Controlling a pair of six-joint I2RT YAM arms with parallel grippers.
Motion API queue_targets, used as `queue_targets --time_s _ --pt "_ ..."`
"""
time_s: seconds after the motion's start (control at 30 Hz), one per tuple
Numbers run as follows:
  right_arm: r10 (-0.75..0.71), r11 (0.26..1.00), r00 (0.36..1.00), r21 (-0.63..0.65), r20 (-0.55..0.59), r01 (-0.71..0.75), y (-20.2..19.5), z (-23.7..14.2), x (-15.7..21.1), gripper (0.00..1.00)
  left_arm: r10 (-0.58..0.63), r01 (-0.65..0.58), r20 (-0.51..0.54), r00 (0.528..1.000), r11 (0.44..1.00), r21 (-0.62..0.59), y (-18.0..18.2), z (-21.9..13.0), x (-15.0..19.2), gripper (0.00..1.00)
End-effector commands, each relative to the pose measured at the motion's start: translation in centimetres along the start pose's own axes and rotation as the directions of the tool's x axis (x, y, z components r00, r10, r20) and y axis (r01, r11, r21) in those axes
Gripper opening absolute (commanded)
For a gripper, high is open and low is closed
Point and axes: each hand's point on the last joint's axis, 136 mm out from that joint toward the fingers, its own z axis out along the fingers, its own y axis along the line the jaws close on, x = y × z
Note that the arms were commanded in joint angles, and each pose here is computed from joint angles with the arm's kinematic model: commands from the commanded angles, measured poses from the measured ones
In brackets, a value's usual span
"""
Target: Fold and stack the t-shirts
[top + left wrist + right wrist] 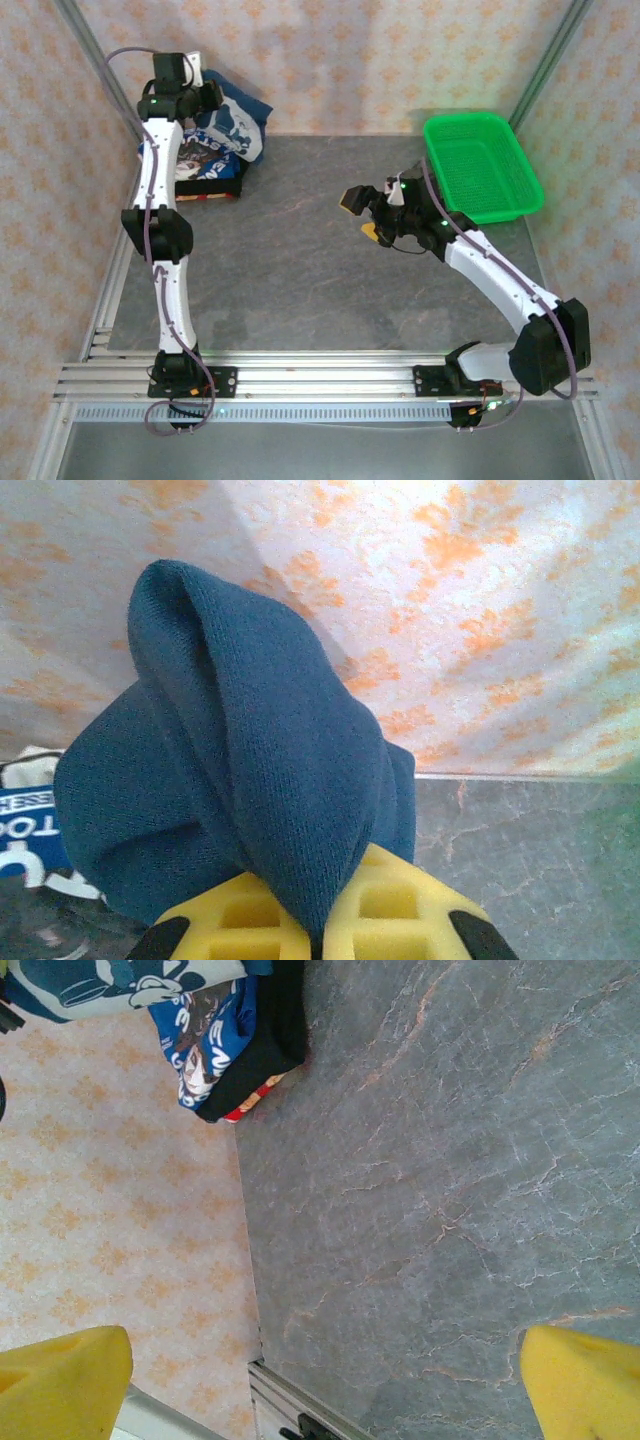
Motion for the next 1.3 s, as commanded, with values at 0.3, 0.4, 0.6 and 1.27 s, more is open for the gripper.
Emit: queue_targets --time_s 0.3,0.4,0.6,1.27 --pt "0.023 1.0 1.0 -0.011 -0.021 -0.023 1.5 -0.1 -0.2 0.99 -0.118 0.118 0.024 0.993 0.993 0.009 10.1 -1.2 -0.6 0.0" --pt "0.031 0.999 0.999 -0.008 -0.031 -0.032 1.6 0.3 -0.2 0.99 -0.192 0.191 -0.035 0.981 0.981 -0.017 13.7 -0.2 2.3 0.0" --pt "0.021 0.999 0.998 -0.028 -0.057 -0.023 3.1 1.0 -0.3 0.99 -0.405 0.39 -0.03 0.914 0.896 -0.214 22.7 0.5 6.6 0.78" --pt "-0.142 0.918 0.958 0.396 0.249 0.034 -8.2 -8.7 -5.5 0.99 -0.172 0.187 0.128 0.977 0.976 -0.115 4.1 -12.4 1.0 1.0"
